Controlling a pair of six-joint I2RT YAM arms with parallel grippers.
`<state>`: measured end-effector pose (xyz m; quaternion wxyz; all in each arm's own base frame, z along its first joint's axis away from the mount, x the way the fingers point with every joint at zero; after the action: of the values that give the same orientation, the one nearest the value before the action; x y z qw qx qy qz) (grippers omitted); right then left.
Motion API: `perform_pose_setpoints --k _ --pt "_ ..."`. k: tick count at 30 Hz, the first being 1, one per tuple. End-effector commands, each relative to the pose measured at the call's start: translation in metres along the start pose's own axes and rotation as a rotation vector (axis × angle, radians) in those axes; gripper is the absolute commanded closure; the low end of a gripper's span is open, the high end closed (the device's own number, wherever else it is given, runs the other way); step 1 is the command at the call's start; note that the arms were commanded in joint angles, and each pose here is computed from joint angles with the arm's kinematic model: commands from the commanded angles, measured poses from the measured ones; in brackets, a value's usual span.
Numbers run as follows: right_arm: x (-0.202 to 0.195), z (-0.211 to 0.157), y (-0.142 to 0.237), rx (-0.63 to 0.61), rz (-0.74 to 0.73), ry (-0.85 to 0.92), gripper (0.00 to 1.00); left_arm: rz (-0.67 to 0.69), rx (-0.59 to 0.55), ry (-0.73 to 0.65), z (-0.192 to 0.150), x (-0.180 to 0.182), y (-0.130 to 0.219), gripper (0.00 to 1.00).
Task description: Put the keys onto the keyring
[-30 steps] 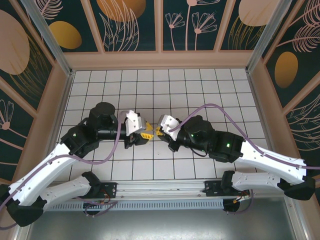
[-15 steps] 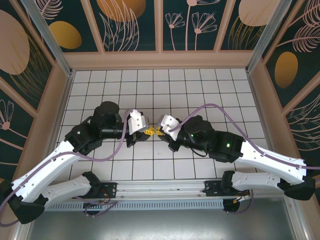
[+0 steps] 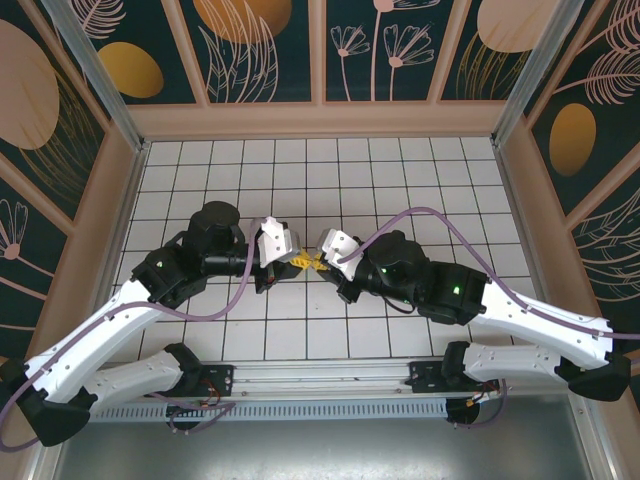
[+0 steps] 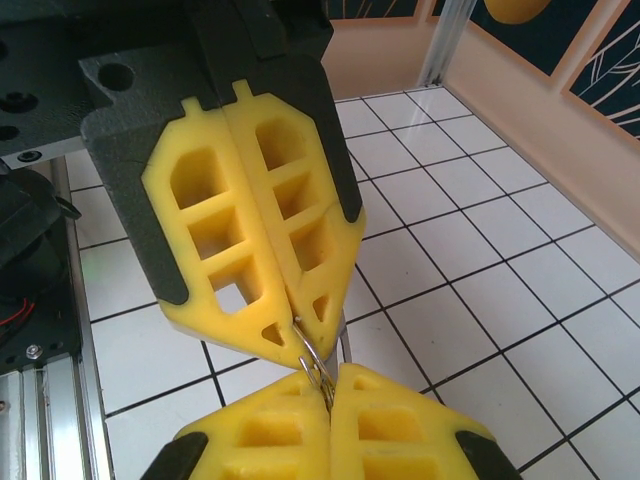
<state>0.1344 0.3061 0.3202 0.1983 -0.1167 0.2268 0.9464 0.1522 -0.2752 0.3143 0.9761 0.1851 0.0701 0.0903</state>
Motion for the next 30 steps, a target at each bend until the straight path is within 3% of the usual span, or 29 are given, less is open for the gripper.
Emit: perform_pose_setpoints --k 1,2,5,8,18,30 --pt "-0.008 0.005 0.003 -0.019 -0.040 -0.006 1.00 -0.068 -0.103 -0.037 0.022 -0.011 0.000 1.00" --pt "-0.008 0.005 0.005 -0.025 -0.042 -0.009 1.00 -0.076 -0.133 -0.040 0.027 -0.012 0.000 1.00" --pt "-0.007 0.008 0.014 -0.057 -0.034 -0.030 0.77 -0.093 -0.213 -0.056 0.040 -0.014 0.001 1.00" --pt "-0.010 0.011 0.027 -0.082 -0.043 -0.062 0.66 -0.097 -0.226 -0.057 0.038 -0.013 -0.002 1.00" --pt "-0.015 0.010 0.047 -0.102 -0.070 -0.100 0.76 -0.099 -0.225 -0.073 0.037 -0.013 -0.004 1.00" --pt "-0.013 0.008 0.037 -0.085 -0.063 -0.086 0.69 -0.126 -0.221 -0.081 0.036 -0.018 -0.003 1.00"
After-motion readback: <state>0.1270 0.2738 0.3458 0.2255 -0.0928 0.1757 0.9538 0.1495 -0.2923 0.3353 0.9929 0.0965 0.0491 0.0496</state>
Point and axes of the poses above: each hand's point on the last joint's axis, 136 mm out from that joint toward the fingers, its own y axis back along the fingers, its own x axis along the line the jaws close on, z = x × y, the point moved 1 cm from there along y, back along the fingers, and after that the axes turned 9 degrees about y, right-handed, at the moved point
